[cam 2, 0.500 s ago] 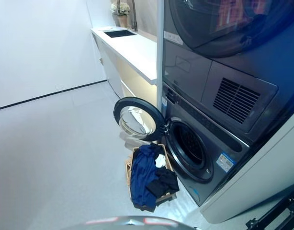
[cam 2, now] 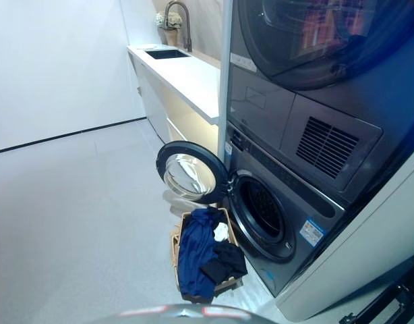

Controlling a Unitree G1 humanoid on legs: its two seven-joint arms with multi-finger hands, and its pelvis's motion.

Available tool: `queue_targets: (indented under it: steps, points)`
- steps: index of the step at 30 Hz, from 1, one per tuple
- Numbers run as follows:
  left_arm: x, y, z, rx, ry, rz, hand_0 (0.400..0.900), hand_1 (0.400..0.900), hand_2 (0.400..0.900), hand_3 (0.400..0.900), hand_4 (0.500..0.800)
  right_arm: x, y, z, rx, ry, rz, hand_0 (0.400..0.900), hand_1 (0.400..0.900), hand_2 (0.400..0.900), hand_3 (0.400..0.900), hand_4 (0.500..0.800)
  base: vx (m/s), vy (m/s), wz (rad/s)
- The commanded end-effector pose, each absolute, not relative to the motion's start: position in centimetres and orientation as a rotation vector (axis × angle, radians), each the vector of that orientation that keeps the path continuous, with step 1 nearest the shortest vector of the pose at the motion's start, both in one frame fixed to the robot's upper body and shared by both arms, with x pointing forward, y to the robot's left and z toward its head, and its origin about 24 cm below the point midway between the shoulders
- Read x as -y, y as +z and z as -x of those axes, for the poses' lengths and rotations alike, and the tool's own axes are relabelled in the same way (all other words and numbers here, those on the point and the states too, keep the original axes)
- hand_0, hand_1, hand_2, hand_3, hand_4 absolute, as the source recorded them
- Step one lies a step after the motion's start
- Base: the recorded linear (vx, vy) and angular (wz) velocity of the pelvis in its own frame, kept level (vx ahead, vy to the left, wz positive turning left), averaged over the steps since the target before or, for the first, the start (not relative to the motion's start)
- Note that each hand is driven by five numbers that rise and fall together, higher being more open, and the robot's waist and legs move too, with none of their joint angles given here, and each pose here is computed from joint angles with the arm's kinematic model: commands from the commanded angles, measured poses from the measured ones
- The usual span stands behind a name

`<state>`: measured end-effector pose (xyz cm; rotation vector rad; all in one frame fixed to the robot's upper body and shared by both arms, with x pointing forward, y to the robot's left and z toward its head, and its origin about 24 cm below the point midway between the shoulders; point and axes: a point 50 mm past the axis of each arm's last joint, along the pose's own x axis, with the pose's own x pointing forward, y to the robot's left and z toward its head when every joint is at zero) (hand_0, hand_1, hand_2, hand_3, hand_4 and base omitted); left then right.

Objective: Put the clothes in the basket into the washing machine.

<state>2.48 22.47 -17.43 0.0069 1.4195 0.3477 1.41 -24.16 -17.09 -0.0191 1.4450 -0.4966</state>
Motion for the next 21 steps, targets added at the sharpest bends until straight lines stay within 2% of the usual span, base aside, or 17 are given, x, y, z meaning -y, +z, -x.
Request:
queue_targets:
  steps: [1, 9, 12, 21]
  points:
    - [-21.5, -17.5, -4.4, -1.403, 0.338, 0.017, 0.900, 0.900, 0.900, 0.900, 0.800, 25.1, -16.5, -5.4, -1.344, -0.500, 0.057, 0.900, 0.900, 0.900, 0.900, 0.800, 0.000, 0.000, 0.00]
    - [-21.7, -17.5, -4.5, -1.400, 0.346, 0.015, 0.900, 0.900, 0.900, 0.900, 0.800, 25.1, -16.5, -5.7, -1.336, -0.506, 0.051, 0.900, 0.900, 0.900, 0.900, 0.800, 0.000, -0.004, 0.00]
    - [-22.3, -17.2, -5.5, -1.366, 0.371, 0.017, 0.900, 0.900, 0.900, 0.900, 0.800, 25.3, -16.2, -7.1, -1.293, -0.504, 0.046, 0.900, 0.900, 0.900, 0.900, 0.800, -0.102, -0.065, -0.09]
    - [-22.2, -16.7, -8.6, -1.241, 0.465, 0.147, 0.900, 0.900, 0.900, 0.900, 0.800, 26.2, -15.5, -9.5, -1.195, -0.515, 0.061, 0.900, 0.900, 0.900, 0.900, 0.800, -0.070, -0.200, 0.08]
